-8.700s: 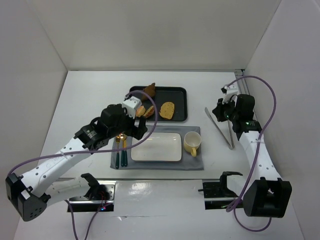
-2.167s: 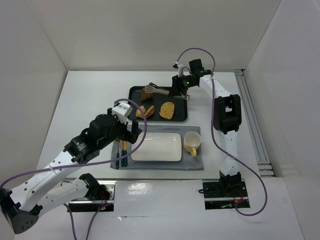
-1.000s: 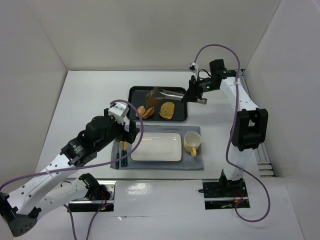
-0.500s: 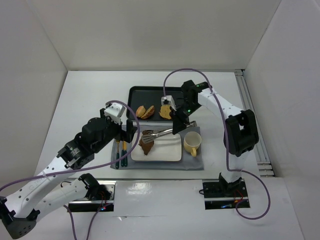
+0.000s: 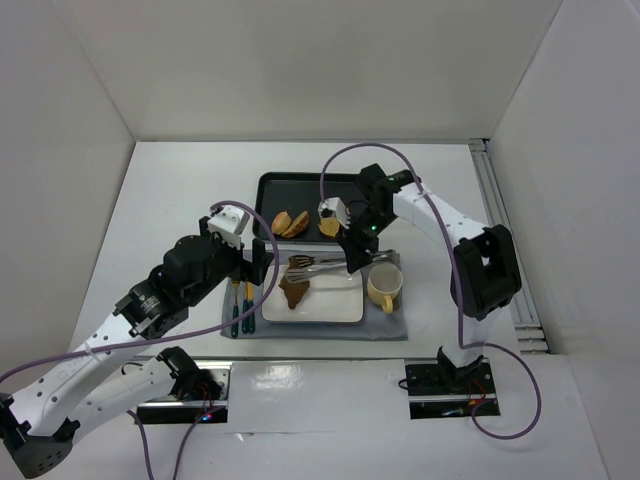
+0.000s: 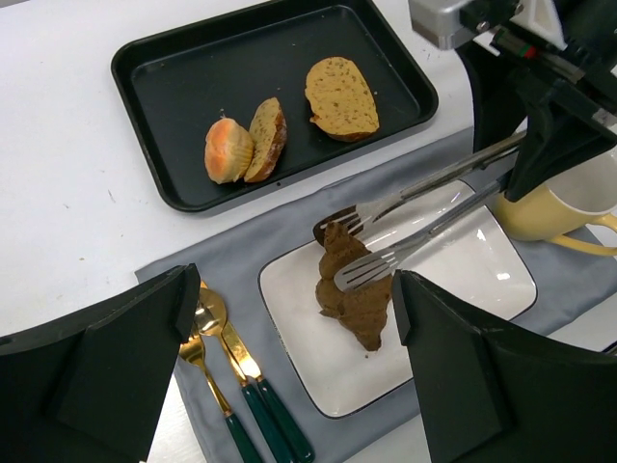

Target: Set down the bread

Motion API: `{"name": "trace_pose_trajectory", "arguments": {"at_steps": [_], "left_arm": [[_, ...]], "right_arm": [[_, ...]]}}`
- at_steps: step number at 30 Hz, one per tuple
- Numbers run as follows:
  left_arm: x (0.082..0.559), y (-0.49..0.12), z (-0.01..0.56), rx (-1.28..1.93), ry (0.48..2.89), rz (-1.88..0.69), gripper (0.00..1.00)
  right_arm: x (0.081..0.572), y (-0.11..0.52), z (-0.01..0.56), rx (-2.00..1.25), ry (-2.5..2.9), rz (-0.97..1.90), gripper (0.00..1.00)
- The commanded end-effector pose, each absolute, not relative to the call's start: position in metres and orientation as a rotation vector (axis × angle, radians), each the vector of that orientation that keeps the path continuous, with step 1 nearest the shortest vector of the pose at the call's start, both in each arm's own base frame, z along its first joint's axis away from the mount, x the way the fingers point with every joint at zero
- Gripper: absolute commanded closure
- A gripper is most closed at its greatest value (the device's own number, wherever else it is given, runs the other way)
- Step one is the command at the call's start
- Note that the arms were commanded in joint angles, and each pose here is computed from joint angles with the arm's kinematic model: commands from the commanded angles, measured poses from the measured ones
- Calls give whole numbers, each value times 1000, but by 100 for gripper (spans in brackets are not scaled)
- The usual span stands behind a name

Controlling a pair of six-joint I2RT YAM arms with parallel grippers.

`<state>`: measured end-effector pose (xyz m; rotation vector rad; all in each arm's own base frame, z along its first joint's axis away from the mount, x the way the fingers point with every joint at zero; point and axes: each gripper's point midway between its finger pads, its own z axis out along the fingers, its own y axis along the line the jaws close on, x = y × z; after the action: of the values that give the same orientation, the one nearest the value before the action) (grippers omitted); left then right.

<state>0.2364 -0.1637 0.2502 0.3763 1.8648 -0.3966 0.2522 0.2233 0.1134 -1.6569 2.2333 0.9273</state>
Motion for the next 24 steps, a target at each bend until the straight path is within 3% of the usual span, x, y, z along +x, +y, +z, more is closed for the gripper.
{"name": "trace_pose_trajectory", "arguments": {"at_steps": [1,24], "left_arm": [[240,-164,266,359,1799,-402,0],[240,-164,264,359,1799,-402,0]], "right_arm": [[267,231,148,-1623,2077,818,46],[295,200,198,-1447,1979,762,41]]}}
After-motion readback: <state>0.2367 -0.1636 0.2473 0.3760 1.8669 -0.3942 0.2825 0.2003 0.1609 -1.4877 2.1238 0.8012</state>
